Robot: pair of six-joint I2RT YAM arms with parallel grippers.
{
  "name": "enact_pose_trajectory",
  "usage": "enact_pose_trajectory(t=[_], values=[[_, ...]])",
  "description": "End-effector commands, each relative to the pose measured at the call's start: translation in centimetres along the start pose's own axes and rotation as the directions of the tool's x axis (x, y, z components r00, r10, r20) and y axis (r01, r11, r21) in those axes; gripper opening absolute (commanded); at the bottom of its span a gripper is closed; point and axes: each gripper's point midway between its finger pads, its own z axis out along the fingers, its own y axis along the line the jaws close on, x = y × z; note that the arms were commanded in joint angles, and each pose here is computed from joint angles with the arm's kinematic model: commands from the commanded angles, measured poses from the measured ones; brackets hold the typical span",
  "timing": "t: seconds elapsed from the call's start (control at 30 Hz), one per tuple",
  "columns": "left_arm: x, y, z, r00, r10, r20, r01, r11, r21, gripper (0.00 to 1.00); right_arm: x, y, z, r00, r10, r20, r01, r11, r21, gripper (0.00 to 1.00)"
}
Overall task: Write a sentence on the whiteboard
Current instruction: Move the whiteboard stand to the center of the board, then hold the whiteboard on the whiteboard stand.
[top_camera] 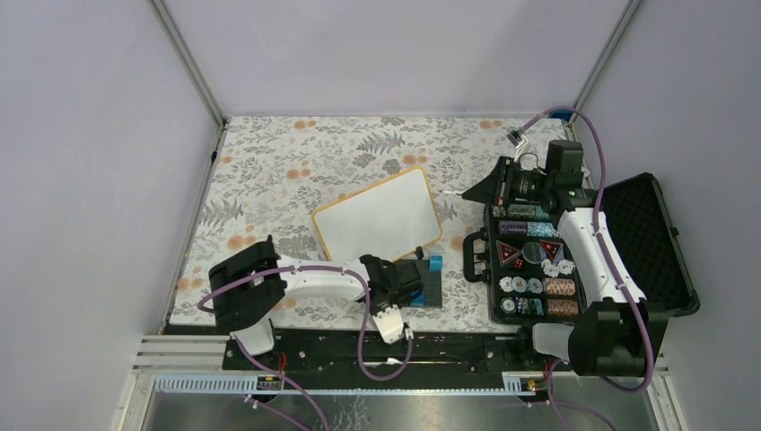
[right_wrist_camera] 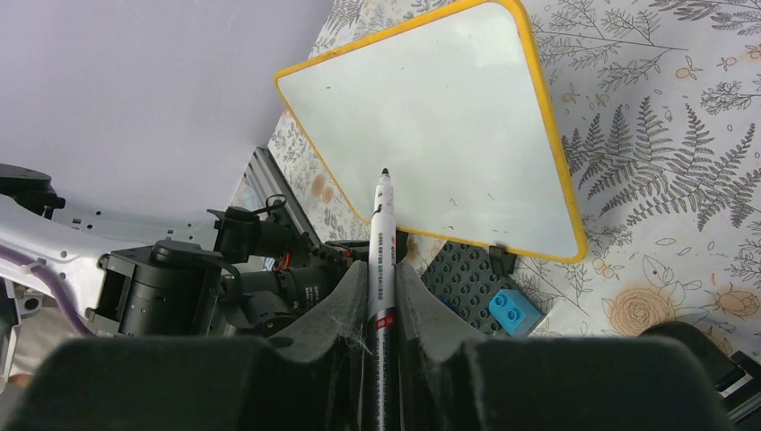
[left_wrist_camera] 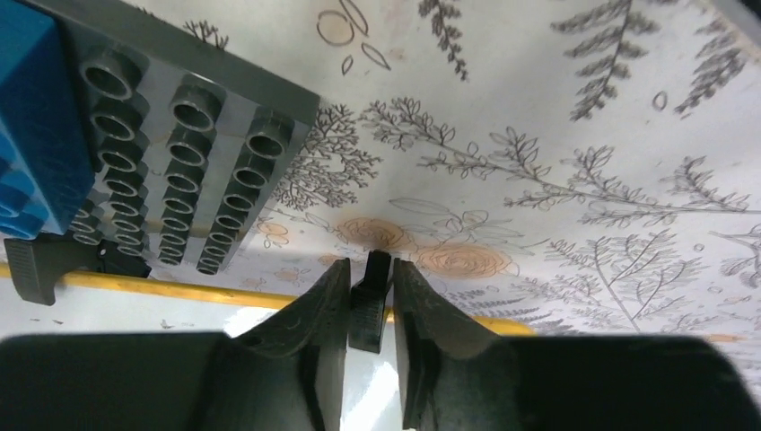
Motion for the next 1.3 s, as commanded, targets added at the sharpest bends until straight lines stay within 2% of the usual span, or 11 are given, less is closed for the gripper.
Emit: enact_pose_trajectory(t=[0.0,0.2,0.3,0.37,0.43,0.53,0.63,0.73,0.87,1.03,1.27], values=[[-0.7,-0.1,-1.4,0.995,-0.089,0.042,0.089,0.996,-0.014,0.35,-0.2,1.3,-0.5,0.998,-0.055,0.015,0.056,0.998,-0.038,0.0],[-2.0,2.6,-6.4,0.943,-0.285,0.174,0.296,0.955,-0.037,0.75,-0.6,1.5,-0.5,0.996,-0.089,0.02,0.09,0.995,-0.046,0.0],[-3.0,4.6,-10.5,0.846,-0.423,0.326,0.456,0.889,-0.031,0.88,-0.9,1.8,-0.5,0.994,-0.104,0.018,0.105,0.993,-0.061,0.0],[-2.4,6.3,-13.8,0.705,-0.548,0.45,0.606,0.795,0.017,0.98,-1.1,2.1,-0.4,0.993,-0.119,0.016,0.12,0.99,-0.074,0.0],[0.0,7.9,-17.0,0.508,-0.664,0.549,0.758,0.648,0.082,0.99,-1.2,2.4,-0.3,0.99,-0.142,0.011,0.143,0.987,-0.078,0.0],[6.7,9.4,-21.4,0.161,-0.733,0.661,0.918,0.358,0.173,0.99,-0.7,3.4,1.1,0.977,-0.212,-0.036,0.208,0.974,-0.093,0.0],[14.9,7.6,-24.5,-0.165,-0.663,0.731,0.963,0.052,0.265,0.99,0.7,4.5,3.2,0.942,-0.318,-0.106,0.308,0.946,-0.105,0.0],[19.2,4.3,-24.8,-0.347,-0.583,0.735,0.935,-0.149,0.323,0.99,1.3,5.6,5.4,0.902,-0.412,-0.129,0.396,0.909,-0.133,0.0],[21.7,0.0,-22.9,-0.551,-0.482,0.681,0.834,-0.299,0.463,0.88,1.1,7.3,7.7,0.867,-0.486,-0.113,0.464,0.869,-0.173,0.0],[21.8,-1.8,-20.3,-0.674,-0.427,0.602,0.734,-0.297,0.611,0.75,2.0,9.9,11.6,0.791,-0.604,-0.101,0.578,0.791,-0.2,0.0],[20.5,-1.9,-17.8,-0.715,-0.432,0.55,0.684,-0.269,0.678,0.74,4.5,11.8,15.8,0.694,-0.71,-0.119,0.677,0.7,-0.226,0.0]])
